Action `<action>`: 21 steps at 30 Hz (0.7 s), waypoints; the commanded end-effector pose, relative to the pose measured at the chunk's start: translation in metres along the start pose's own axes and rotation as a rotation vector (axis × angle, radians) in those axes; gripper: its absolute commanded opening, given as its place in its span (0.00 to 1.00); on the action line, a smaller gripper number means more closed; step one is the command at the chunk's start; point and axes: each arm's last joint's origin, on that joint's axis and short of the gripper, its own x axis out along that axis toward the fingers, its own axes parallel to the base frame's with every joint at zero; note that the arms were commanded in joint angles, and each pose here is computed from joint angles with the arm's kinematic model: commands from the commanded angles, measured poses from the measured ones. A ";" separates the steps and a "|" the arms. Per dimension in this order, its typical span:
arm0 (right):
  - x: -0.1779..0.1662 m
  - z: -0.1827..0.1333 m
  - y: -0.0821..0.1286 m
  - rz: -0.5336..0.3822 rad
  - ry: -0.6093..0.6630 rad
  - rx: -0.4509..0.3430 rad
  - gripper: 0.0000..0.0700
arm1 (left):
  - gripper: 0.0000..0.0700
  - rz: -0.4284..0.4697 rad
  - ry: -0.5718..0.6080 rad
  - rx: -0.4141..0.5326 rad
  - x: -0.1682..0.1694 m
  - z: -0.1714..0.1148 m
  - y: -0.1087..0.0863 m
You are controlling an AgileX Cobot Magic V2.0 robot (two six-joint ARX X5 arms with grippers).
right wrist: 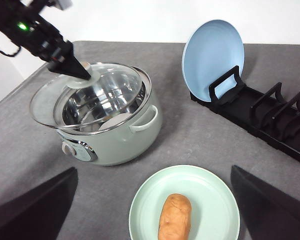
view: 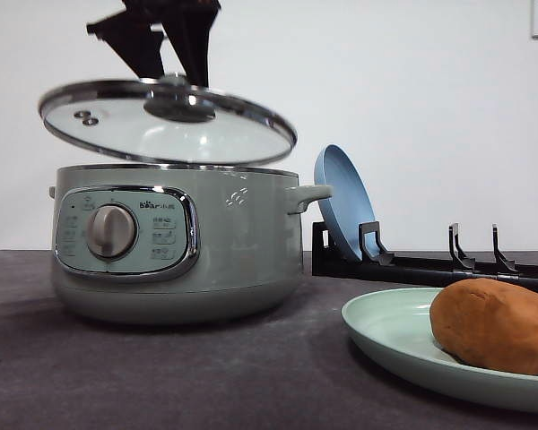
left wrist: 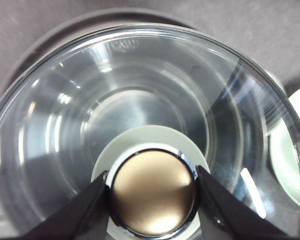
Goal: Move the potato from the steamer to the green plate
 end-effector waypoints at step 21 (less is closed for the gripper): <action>-0.003 0.004 0.001 -0.018 -0.031 0.005 0.88 | 0.00 0.046 -0.048 0.032 0.027 0.018 0.003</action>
